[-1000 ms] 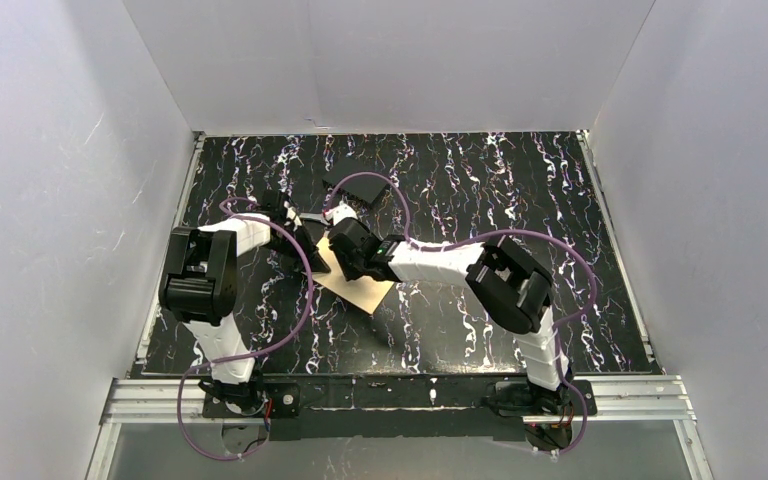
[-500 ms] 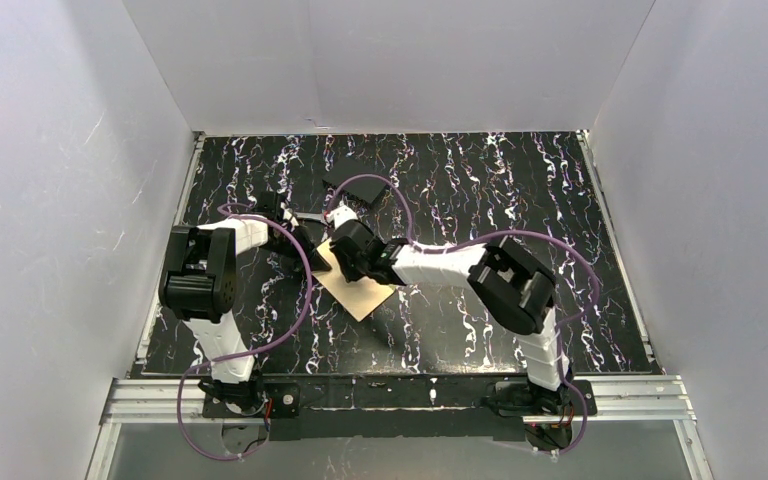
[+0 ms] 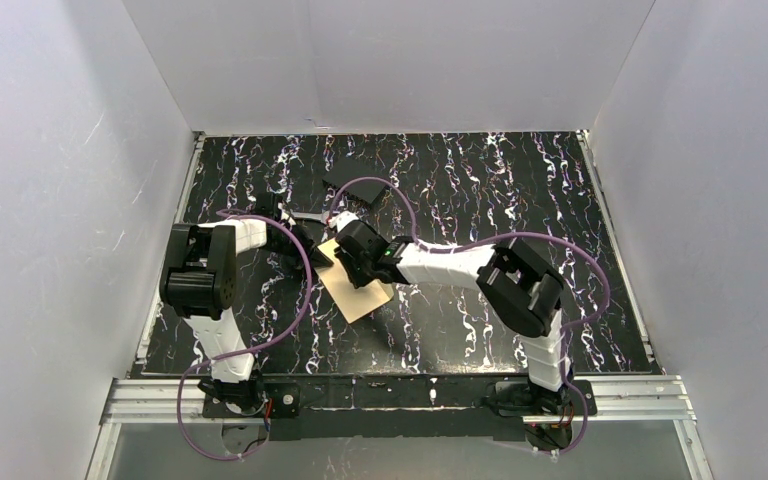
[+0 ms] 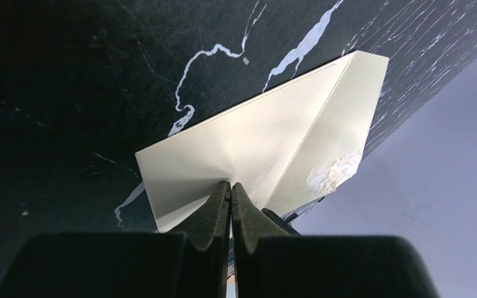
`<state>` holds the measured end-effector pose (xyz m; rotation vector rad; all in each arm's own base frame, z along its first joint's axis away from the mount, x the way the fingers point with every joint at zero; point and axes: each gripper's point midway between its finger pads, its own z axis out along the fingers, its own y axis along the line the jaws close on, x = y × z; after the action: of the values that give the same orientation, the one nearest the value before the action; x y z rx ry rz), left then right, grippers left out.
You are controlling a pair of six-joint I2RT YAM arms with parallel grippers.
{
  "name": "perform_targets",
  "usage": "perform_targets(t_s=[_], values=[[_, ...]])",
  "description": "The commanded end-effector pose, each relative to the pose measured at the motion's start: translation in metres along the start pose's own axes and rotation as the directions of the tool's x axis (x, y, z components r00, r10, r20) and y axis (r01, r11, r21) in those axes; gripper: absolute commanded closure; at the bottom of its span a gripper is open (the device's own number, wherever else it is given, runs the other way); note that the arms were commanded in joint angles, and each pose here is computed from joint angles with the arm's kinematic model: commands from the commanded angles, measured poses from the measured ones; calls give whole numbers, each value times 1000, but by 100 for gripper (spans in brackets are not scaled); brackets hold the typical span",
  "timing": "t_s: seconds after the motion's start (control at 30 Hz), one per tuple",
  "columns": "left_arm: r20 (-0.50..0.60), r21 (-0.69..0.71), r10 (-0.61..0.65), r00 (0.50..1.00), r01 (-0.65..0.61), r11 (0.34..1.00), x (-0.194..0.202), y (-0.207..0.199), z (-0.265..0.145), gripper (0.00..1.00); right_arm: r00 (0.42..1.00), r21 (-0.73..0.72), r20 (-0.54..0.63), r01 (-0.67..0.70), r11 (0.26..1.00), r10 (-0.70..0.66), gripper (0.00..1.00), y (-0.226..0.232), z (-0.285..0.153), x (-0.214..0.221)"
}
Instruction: Place the letter into the envelope and seal it
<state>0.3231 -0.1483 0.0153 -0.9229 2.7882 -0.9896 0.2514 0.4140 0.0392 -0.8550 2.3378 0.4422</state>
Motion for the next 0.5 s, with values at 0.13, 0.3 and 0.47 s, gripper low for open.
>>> perform_targets(t_s=[0.13,0.3,0.47], values=[[24,-131,-27,999,30,991,-3,40,13,100,997,172,-82,2,985,12,99,-24,42,30],[12,-124,-26,1000,27,992,-3,38,13,100,997,200,-70,-7,980,22,99,-28,46,24],[25,-111,-48,999,51,993,-6,34,13,100,990,89,-139,-5,996,17,99,-13,25,42]])
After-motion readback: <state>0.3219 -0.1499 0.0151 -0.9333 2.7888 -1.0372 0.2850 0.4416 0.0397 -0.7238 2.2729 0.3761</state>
